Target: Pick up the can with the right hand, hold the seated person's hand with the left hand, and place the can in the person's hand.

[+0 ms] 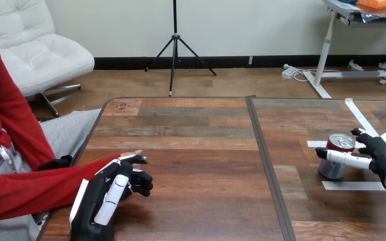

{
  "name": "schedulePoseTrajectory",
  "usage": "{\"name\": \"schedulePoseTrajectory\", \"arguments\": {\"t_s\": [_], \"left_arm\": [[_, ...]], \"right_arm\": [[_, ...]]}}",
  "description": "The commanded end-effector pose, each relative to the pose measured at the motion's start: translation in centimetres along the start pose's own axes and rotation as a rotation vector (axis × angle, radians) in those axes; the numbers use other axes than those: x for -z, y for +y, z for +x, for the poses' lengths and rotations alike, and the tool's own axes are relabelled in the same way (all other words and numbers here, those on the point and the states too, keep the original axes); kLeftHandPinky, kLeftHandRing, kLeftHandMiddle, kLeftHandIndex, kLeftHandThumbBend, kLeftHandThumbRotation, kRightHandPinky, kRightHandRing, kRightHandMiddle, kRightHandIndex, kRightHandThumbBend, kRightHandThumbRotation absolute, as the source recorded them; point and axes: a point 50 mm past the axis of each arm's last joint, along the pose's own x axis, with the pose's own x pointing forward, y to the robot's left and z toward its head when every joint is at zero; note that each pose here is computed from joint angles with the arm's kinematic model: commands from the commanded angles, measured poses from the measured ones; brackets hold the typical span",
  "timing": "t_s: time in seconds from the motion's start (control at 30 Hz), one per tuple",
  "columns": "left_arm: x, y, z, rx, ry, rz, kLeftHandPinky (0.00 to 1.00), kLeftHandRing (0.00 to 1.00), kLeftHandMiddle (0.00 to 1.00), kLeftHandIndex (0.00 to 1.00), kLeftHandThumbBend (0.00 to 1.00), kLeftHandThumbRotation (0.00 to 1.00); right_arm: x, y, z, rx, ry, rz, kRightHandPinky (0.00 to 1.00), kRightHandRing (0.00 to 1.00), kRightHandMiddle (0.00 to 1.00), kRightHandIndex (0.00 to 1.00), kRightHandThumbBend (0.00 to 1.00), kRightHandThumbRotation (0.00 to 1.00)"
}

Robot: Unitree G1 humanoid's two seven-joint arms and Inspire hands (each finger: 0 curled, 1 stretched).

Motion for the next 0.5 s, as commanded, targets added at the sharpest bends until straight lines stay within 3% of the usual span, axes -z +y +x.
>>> {"name": "schedulePoseTrajectory", "arguments": {"t_s": [0.0, 0.47], "left_arm": [[-1.28, -0.13, 1.86, 0.028, -0.068, 0.015, 0.43, 0.49, 0.49, 0.62, 0.7, 0.77], [-1.25, -0.07, 1.86, 0.024, -0.061, 0.024, 0.42, 0.48, 0.49, 0.62, 0.69, 0.77]], "right_arm": [[-1.32, 0.09, 0.3, 0.027, -0.039, -0.017, 0.69, 0.78, 0.8, 0.8, 1.0, 0.26], [-1.48, 0.64, 0.31, 0.067, -0.051, -0.025, 0.58, 0.65, 0.67, 0.68, 1.0, 0.13]]}}
